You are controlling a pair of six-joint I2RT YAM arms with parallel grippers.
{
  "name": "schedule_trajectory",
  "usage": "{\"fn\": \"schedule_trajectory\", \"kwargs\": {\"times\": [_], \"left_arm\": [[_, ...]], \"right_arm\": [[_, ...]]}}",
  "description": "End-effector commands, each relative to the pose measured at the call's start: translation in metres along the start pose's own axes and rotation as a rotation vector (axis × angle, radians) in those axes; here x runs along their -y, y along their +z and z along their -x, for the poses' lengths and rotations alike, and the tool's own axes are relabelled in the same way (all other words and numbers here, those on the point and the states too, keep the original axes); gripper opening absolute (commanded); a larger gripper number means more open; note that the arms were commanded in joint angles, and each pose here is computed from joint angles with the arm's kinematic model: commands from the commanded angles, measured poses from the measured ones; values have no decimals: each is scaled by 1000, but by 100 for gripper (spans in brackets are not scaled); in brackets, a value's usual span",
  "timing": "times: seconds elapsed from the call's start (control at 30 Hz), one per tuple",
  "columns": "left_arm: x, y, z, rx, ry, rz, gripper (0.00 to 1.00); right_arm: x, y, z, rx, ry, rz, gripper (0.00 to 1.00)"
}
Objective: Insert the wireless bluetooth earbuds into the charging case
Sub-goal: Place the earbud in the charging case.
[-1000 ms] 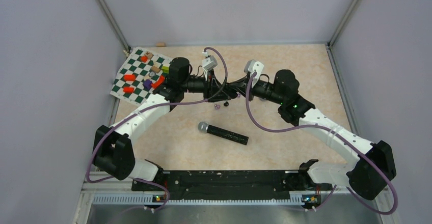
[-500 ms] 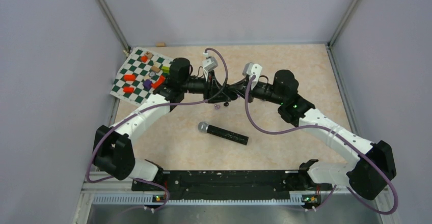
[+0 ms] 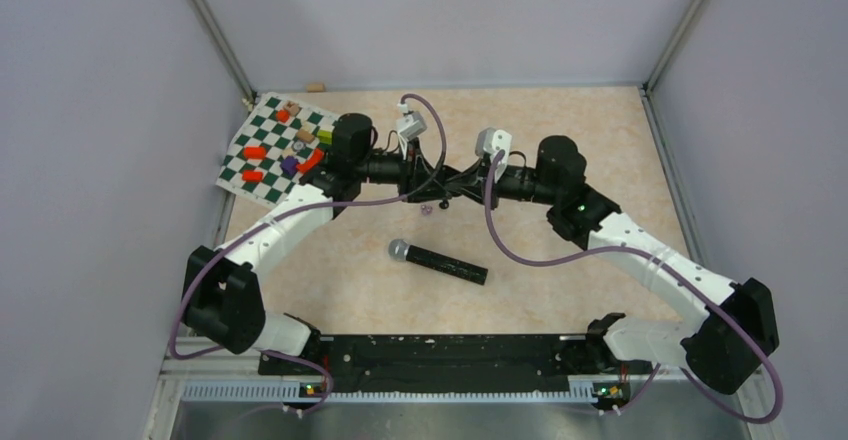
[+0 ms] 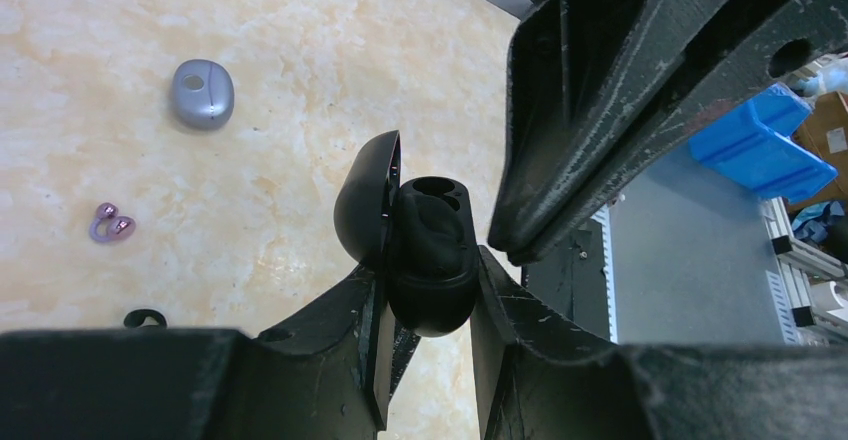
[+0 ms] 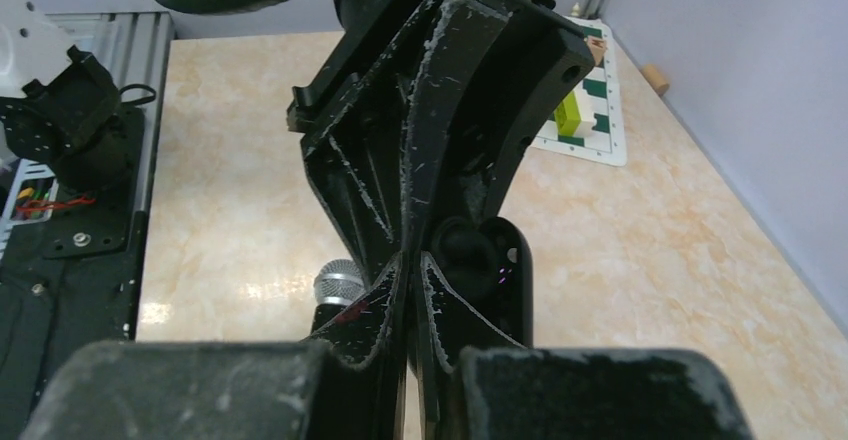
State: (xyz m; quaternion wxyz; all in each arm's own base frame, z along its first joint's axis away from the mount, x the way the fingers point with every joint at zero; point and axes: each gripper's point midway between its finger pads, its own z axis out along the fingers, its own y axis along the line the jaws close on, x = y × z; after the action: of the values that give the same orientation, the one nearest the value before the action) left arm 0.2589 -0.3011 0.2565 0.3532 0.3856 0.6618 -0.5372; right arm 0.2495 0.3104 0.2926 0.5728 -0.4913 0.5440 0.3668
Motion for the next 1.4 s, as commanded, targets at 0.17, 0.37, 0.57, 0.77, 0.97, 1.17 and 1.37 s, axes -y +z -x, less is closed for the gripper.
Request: {"fn": "schedule_trajectory", "kwargs": {"times": [0.17,0.37,0.57,0.77,0.97,1.17,1.37], "left_arm": [[9,-5,17,41,123,-34,0],[28,-7,1,17,183,-158,0],[45,-9,-22,-27,250,-271,0],[54,-11,-36,-72,316,-303,0],[52,-12,-39,-83,339,-288,0],[50,-11,-40,-87,344,-273,0],[50,-10,-42,-93,349,-268,0]], "right_arm": [[1,-17,50,108,22,21,10],[15,-36,72,160,44,-41,13],[23,-35,55,102,-24,-70,43],[1,-26,39,66,-18,62,60],[-10,-16,25,36,-6,103,65],[-20,-5,11,-1,6,148,68],[-20,4,4,-13,30,139,67]]}}
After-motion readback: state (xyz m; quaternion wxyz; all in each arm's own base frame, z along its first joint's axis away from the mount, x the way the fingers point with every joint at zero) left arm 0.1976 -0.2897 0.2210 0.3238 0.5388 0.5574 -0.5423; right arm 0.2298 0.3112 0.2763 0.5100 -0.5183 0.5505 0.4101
